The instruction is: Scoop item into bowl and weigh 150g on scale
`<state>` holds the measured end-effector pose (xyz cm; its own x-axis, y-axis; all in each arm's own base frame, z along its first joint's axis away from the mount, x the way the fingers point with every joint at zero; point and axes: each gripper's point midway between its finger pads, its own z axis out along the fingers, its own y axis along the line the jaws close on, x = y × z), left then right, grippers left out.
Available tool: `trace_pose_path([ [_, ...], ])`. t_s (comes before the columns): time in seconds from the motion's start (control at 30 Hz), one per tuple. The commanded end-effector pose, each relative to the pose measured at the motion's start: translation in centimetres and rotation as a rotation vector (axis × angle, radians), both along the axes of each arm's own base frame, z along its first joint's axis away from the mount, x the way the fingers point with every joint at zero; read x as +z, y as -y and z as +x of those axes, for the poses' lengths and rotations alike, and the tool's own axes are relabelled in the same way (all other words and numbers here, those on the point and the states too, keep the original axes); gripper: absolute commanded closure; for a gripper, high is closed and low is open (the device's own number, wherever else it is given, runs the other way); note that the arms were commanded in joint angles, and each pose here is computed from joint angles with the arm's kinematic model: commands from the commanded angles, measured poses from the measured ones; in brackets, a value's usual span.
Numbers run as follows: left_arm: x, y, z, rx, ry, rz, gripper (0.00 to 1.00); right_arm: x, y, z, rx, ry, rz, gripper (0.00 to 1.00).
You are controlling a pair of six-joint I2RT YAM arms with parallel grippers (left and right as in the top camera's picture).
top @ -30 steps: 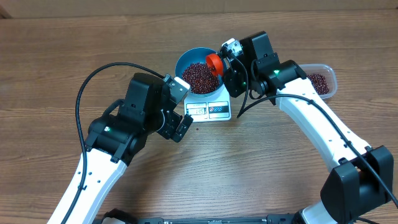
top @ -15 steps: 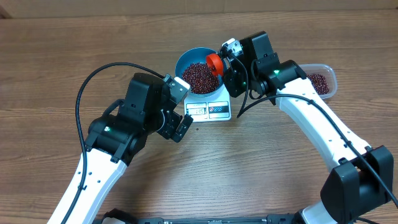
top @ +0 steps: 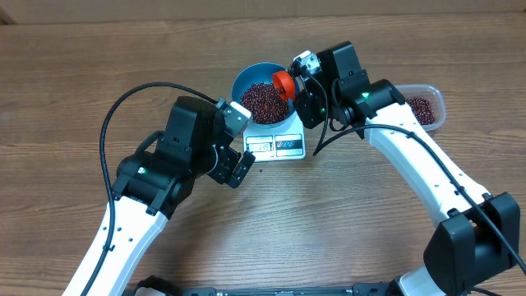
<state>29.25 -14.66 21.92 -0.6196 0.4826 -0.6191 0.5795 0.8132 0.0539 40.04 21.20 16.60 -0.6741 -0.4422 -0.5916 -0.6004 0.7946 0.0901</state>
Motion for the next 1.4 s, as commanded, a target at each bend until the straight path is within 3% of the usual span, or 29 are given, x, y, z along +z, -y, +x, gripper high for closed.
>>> trace_pose_path([
  [0.0,1.3,0.2,0.2,-0.017,0.033,-0.019,0.0,2.7,-0.1,0.5,-0.009,0.062,0.023,0.96],
  [0.13,1.3,0.2,0.2,-0.017,0.033,-0.019,0.01,2.2,-1.3,-1.3,0.143,0.057,-0.008,0.96],
  [0.27,1.3,0.2,0.2,-0.017,0.033,-0.019,0.01,2.2,-0.4,-0.2,0.035,0.073,-0.043,0.96],
  [1.37,1.3,0.2,0.2,-0.017,0.033,-0.019,0.01,2.1,-0.4,-0.3,0.035,0.067,-0.043,0.96],
])
